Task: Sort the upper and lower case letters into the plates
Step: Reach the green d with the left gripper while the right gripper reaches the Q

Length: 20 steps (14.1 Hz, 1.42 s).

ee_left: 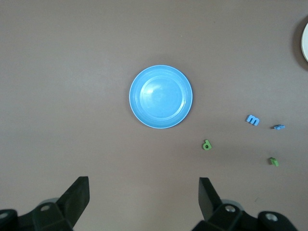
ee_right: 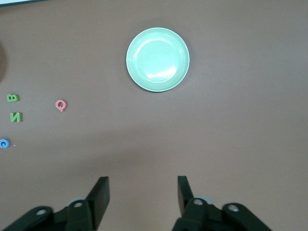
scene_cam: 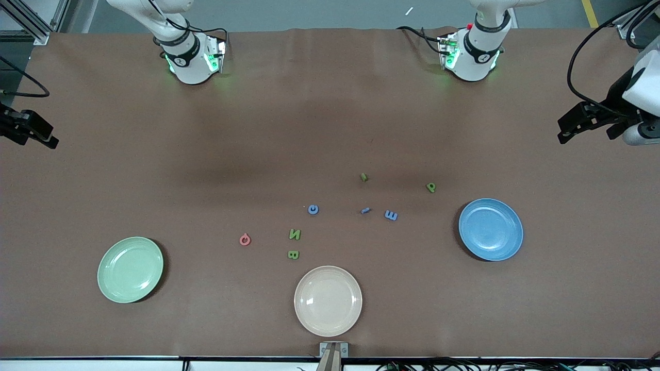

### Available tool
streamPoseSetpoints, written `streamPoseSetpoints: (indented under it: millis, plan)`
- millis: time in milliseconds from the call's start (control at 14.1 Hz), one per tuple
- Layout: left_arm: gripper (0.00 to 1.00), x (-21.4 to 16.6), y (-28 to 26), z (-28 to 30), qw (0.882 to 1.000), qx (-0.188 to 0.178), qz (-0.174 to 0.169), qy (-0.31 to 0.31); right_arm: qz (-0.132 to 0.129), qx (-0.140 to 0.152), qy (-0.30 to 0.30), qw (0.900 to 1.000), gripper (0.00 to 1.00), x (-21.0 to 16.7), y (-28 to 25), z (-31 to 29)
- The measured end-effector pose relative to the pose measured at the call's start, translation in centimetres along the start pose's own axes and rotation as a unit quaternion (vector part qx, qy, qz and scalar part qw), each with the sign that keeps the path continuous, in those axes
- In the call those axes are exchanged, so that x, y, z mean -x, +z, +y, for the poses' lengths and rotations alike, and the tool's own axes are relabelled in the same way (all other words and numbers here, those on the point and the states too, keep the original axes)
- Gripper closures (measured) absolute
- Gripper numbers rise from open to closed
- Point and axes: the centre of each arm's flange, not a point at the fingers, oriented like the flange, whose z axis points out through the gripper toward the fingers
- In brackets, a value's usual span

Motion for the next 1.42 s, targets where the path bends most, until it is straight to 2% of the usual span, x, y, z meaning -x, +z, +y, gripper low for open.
streamPoseSetpoints:
  millis: [71,142,356,640,854,925,1139,1423]
  plan:
    - [0.00,0.0,0.0,0.0,1.000,0.000,-0.002,0.000,0.000,0.000,0.000,1.000,0.30,0.0,0.0,0.0]
    - [0.00,0.1,0.1,-0.1,1.000,-0.001,-0.004,0.000,0.000,0.000,0.000,1.000,0.25,0.0,0.0,0.0]
    - [0.00,-0.1,0.5,-0.3,1.000,-0.001,-0.010,-0.002,-0.012,0.001,-0.001,1.000,0.01,0.3,0.2,-0.1]
    - [0.00,-2.2,5.2,-0.1,0.999,0.002,-0.039,-0.021,-0.035,0.002,-0.003,0.999,0.00,0.3,1.5,-0.5]
    - [0.00,-4.8,11.3,1.1,0.999,0.013,-0.033,-0.027,-0.045,0.002,-0.002,0.999,0.00,-1.4,4.6,-3.7]
    - [0.00,-5.3,13.5,1.9,0.999,0.017,-0.030,-0.029,-0.044,0.002,0.002,0.999,0.00,-2.1,6.2,-5.9]
    - [0.00,-5.0,20.4,5.7,0.995,0.021,-0.042,-0.088,-0.035,0.001,0.016,0.999,0.00,-4.2,12.2,-13.6]
    - [0.03,-3.7,29.3,11.2,0.989,0.029,-0.051,-0.139,-0.017,-0.007,0.057,0.998,0.00,-6.6,22.0,-20.3]
